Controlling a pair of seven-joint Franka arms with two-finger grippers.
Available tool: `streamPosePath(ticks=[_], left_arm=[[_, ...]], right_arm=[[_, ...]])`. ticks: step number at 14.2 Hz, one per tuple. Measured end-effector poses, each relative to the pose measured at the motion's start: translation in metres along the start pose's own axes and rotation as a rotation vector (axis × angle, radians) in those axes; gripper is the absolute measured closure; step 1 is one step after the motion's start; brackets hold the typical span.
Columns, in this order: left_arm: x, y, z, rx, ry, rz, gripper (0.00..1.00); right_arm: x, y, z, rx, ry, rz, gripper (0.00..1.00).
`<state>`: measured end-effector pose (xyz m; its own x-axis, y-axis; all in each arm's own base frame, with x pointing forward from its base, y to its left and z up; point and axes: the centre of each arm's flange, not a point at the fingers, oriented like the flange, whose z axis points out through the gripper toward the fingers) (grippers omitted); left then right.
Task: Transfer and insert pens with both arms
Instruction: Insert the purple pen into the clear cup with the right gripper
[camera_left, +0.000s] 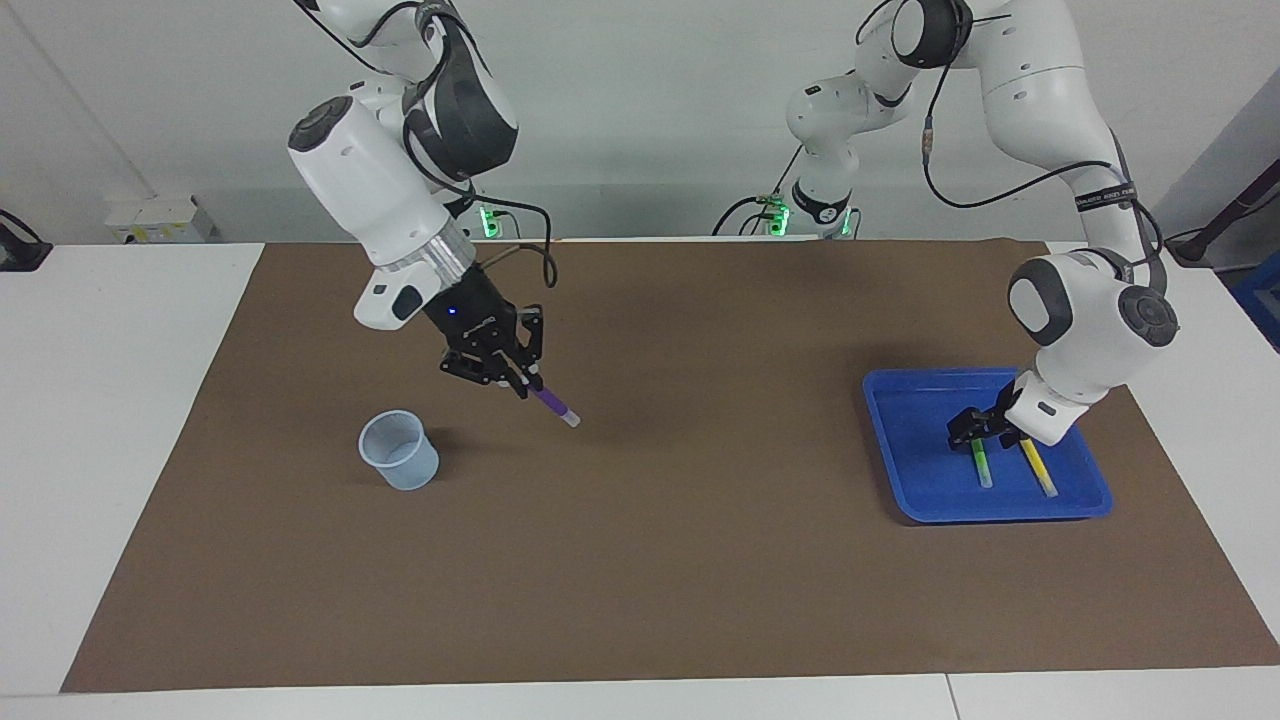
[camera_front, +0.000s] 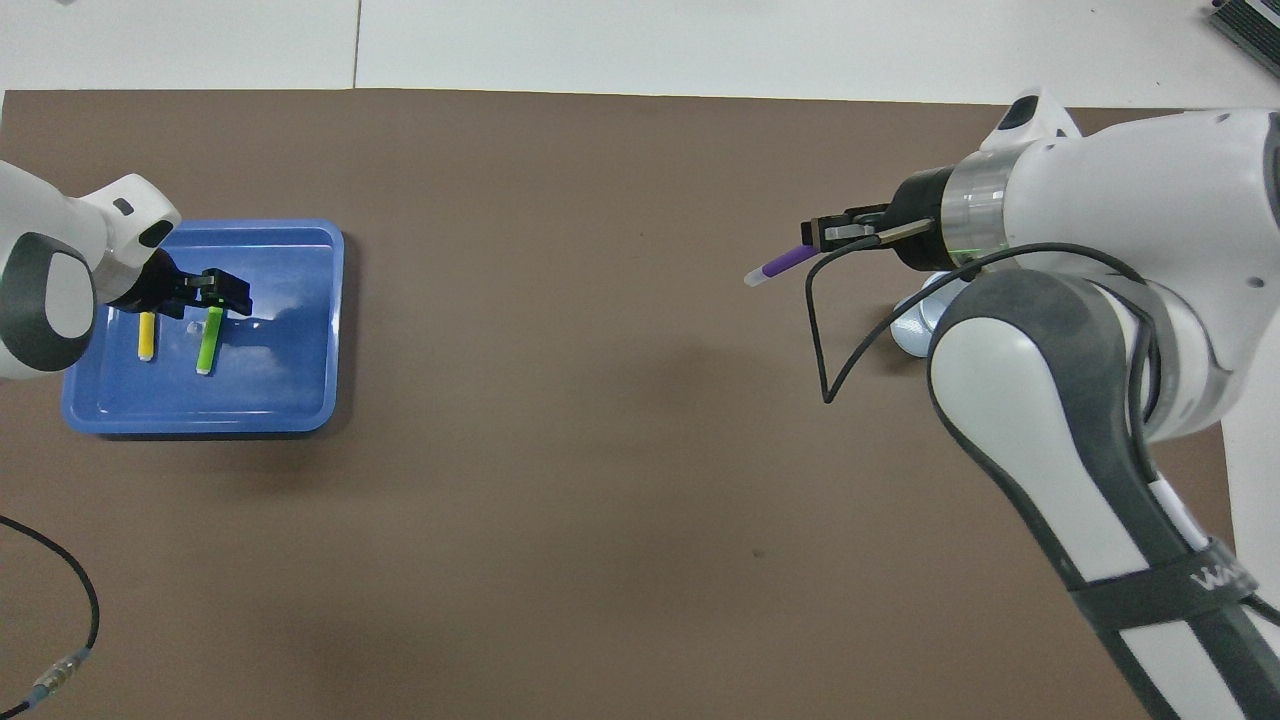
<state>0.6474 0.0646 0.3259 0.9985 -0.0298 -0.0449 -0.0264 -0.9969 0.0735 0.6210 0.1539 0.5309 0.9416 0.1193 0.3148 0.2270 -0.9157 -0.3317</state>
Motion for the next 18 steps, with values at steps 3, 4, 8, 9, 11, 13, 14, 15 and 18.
streamPosePath(ticks=[3,4,8,9,11,13,14,15,18], left_arm=[[-0.003,0.0,0.006,-0.003,-0.014,-0.002,0.07],[-0.003,-0.001,0.007,-0.003,-0.016,-0.003,0.07],[-0.007,-0.006,0.011,-0.006,-0.028,-0.011,0.15],[-0.008,-0.01,0.012,-0.006,-0.027,-0.006,0.15],[-0.009,-0.018,0.013,-0.005,-0.014,0.013,0.26],[-0.012,-0.024,0.018,-0.006,-0.015,0.013,0.34],[-0.012,-0.023,0.02,-0.006,-0.013,0.016,0.39],[-0.012,-0.022,0.02,-0.006,-0.007,0.019,0.39],[-0.008,-0.015,0.018,-0.005,0.015,0.031,0.42]], right_arm=[[-0.002,0.04,-0.021,-0.049,-0.019,-0.026,0.83],[-0.003,0.054,-0.027,-0.062,-0.017,-0.032,0.83],[-0.008,0.104,-0.039,-0.115,-0.024,-0.018,0.83],[-0.011,0.111,-0.039,-0.124,-0.03,-0.011,0.83],[-0.018,0.122,-0.038,-0.133,-0.042,0.005,0.83],[-0.025,0.133,-0.037,-0.156,-0.057,0.011,0.83],[-0.03,0.139,-0.038,-0.172,-0.066,0.013,0.83],[-0.034,0.145,-0.038,-0.181,-0.073,0.02,0.83],[-0.041,0.159,-0.041,-0.203,-0.084,0.032,0.83]])
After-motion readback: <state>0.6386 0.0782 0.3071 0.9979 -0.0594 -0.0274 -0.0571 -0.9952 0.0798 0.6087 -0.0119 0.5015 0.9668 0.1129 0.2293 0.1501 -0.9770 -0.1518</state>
